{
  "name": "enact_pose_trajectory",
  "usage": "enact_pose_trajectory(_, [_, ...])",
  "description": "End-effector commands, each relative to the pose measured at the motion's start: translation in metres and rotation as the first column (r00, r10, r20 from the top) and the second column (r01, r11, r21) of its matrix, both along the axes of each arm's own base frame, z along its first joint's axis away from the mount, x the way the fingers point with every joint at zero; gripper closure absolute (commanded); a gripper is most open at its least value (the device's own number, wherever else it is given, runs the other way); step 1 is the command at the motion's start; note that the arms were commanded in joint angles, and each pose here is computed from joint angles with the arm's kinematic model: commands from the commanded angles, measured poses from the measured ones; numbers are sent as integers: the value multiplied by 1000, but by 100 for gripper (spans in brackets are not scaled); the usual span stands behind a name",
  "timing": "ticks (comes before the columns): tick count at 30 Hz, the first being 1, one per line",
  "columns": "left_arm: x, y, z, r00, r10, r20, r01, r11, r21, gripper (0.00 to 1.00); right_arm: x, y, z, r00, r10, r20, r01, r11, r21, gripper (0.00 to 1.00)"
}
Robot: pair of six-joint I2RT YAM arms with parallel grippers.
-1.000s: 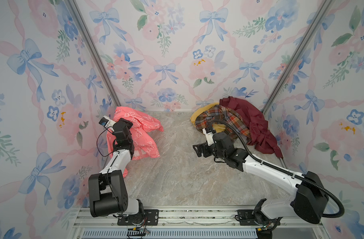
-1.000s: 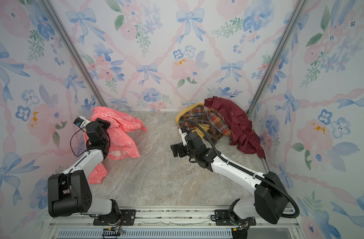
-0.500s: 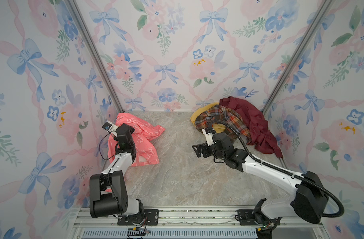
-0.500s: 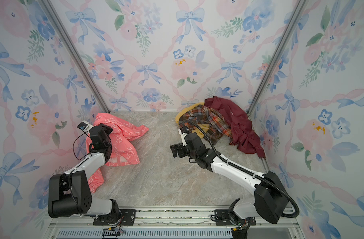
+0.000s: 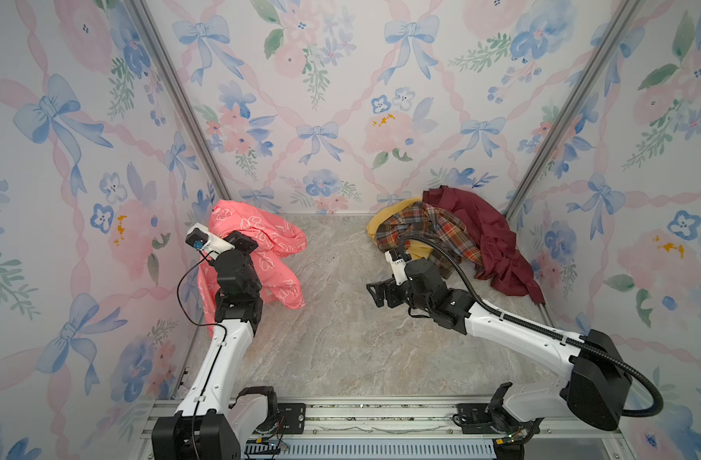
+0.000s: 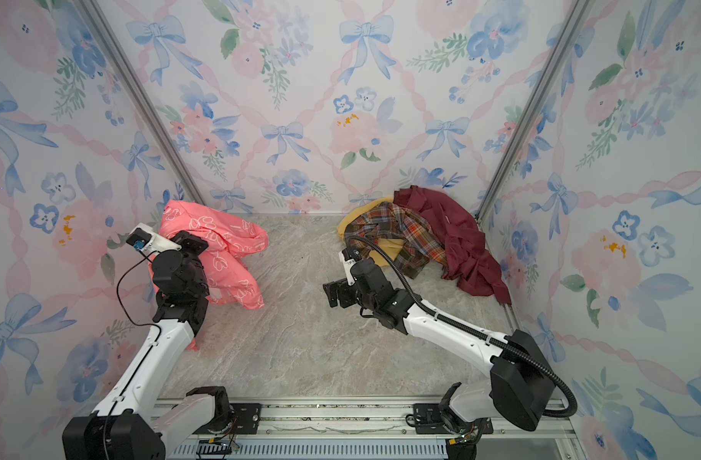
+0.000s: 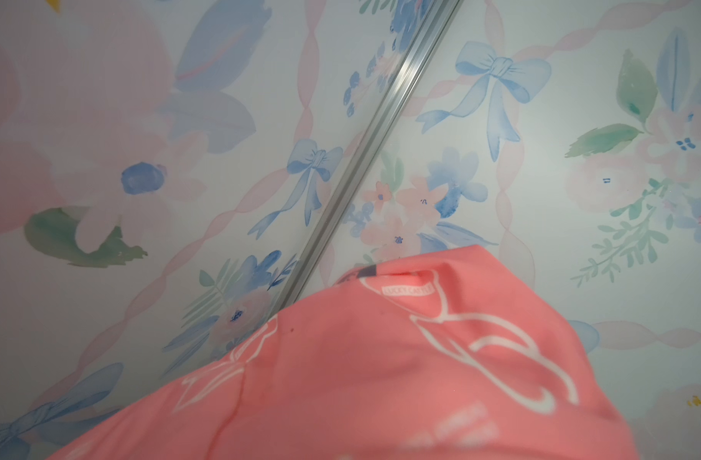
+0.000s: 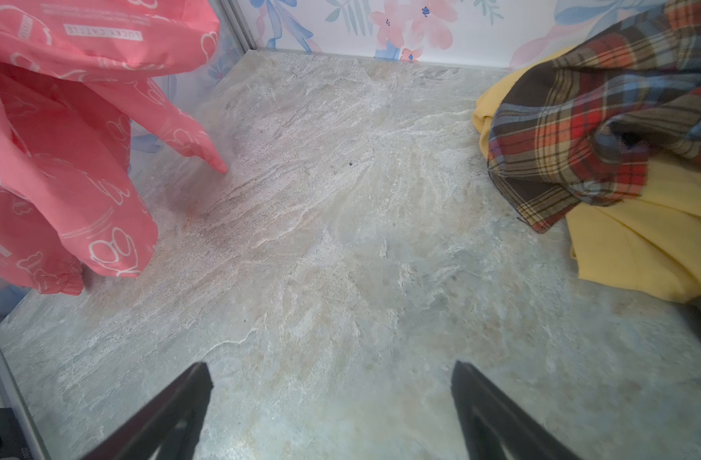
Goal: Pick out a specific cloth from the pile
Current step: 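Carry the pink jacket toward the near corner with the left gripper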
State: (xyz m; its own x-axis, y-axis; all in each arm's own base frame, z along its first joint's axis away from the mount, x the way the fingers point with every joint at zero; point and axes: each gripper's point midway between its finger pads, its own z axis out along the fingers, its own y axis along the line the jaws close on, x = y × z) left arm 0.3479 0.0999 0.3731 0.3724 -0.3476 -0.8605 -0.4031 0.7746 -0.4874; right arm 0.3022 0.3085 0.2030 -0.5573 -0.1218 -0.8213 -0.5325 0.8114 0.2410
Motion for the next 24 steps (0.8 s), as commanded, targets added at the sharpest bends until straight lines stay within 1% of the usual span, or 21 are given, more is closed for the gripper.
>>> enact_pose_trajectory(1, [-20, 3, 34, 998, 55, -14, -54, 995, 90, 100, -4, 7, 21, 999, 10, 39, -11, 1000, 18, 3])
enact_pose_trajectory(5, [-30, 1, 38, 992, 71, -104, -55, 987, 149, 100, -12, 15, 19, 999, 31, 42, -31, 999, 9, 3])
enact_pose_trajectory(7, [-29, -2, 32, 988, 60, -144, -37, 986, 163, 100, -15, 19, 18, 998, 38, 44, -38, 999, 6, 3])
enact_pose_trajectory(9, [-21, -7, 22, 982, 32, -188, 0, 986, 167, 100, -19, 22, 15, 998, 45, 46, -45, 999, 4, 3])
enact_pose_trajectory(12, [2, -14, 1, 965, -2, -263, 45, 986, 158, 100, -20, 22, 9, 998, 40, 41, -40, 999, 0, 3])
enact_pose_trajectory(17, [50, -23, -44, 925, -16, -379, 74, 987, 139, 100, -23, 16, -4, 999, 25, 31, -25, 1000, -9, 3])
enact_pose_trajectory(20, [77, -23, -63, 919, -22, -395, 72, 991, 112, 100, -23, 12, -11, 999, 19, 26, -19, 999, -27, 3])
enact_pose_trajectory(24, [112, -23, -78, 935, -34, -353, 53, 998, 44, 100, -19, 9, -19, 1000, 13, 22, -11, 999, -52, 3])
